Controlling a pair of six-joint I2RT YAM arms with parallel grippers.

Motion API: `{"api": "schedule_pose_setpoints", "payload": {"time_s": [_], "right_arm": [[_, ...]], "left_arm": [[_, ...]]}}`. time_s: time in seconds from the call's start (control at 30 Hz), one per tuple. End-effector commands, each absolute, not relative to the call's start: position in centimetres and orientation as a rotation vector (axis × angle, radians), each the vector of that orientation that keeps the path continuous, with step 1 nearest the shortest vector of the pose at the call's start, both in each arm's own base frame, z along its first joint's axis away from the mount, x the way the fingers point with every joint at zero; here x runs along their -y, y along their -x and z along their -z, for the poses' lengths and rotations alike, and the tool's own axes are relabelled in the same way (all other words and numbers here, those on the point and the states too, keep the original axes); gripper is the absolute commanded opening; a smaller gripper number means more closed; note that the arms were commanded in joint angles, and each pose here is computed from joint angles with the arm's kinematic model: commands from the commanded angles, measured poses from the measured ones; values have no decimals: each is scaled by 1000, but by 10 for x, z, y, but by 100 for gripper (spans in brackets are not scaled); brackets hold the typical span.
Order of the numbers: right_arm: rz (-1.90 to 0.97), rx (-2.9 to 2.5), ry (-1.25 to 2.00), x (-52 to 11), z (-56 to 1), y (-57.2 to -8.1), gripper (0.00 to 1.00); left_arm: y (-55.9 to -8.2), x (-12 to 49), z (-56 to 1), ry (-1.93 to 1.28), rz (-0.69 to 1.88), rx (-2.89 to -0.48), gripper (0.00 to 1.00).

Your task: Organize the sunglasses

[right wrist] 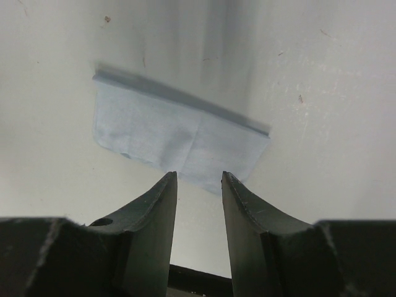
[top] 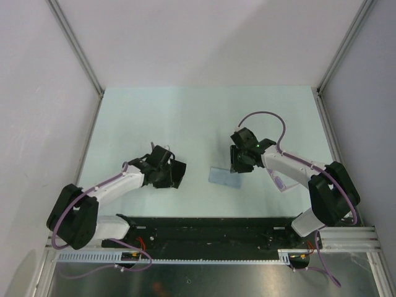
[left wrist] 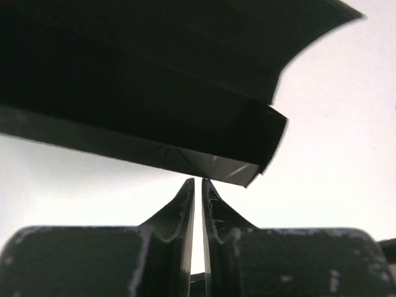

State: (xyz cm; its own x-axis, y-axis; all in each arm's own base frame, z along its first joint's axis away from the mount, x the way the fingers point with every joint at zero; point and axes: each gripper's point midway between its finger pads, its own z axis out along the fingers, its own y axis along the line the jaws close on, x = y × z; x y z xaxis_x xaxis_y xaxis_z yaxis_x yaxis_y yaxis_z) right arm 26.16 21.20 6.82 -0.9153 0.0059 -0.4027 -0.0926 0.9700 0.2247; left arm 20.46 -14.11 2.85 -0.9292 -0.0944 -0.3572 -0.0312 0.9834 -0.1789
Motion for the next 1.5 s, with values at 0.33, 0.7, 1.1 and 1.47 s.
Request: {"api": "schedule_pose_setpoints", "payload": {"time_s": [0.33, 0.7, 1.1, 1.47], "right_arm": [[-361, -2655, 2, -211, -80, -271, 41], [-342, -2655, -1, -205, -81, -271, 41], [-325, -2643, -10, -197, -84, -268, 41], [-337, -2640, -31, -191, -81, -266, 41]], "left_arm": [[-240, 127, -92, 275, 256, -2455, 88], [-254, 111, -70, 604, 150, -2483, 87], [-263, 121, -50, 392, 162, -2604, 70], [-281, 140, -57, -51, 206, -2644, 42]]}}
